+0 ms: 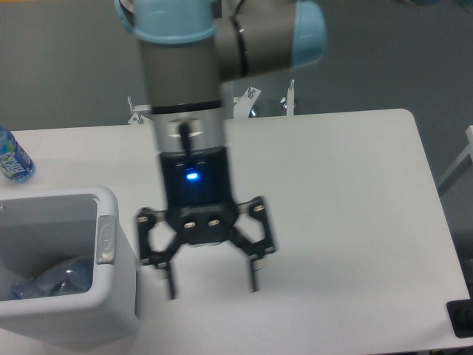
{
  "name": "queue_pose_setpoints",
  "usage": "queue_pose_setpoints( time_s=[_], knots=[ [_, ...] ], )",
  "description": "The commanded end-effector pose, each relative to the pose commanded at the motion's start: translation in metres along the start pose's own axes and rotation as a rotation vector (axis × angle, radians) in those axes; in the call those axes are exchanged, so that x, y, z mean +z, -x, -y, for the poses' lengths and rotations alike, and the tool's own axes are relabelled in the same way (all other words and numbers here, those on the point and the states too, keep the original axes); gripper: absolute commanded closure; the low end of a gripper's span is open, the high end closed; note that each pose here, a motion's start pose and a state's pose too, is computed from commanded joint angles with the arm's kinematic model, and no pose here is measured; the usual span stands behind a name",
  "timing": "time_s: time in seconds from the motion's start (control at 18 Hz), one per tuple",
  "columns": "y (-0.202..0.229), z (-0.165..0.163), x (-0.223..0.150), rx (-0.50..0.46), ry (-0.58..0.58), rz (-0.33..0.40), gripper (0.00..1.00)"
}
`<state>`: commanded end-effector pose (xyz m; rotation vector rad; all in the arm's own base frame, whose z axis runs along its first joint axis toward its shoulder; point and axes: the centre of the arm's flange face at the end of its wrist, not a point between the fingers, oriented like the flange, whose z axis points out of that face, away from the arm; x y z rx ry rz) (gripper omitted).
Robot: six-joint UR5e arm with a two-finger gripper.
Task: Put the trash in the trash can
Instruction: 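Release the bottle into the bin and raise the open gripper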
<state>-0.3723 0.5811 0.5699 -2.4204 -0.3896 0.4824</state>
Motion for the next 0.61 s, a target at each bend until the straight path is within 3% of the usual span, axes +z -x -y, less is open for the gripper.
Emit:
queue_pose_setpoints(
  time_s=[0.22,0.39,0.61],
  knots=[
    [0.034,-0.043,-0.019,0.259,0.185,0.025,0.0],
    [0.039,-0.064,-0.023,0.433,0.284,-0.042,0.0],
    [0.057,-0.075,-0.03,0.431,0.308,-0.025,0.0]
  ],
)
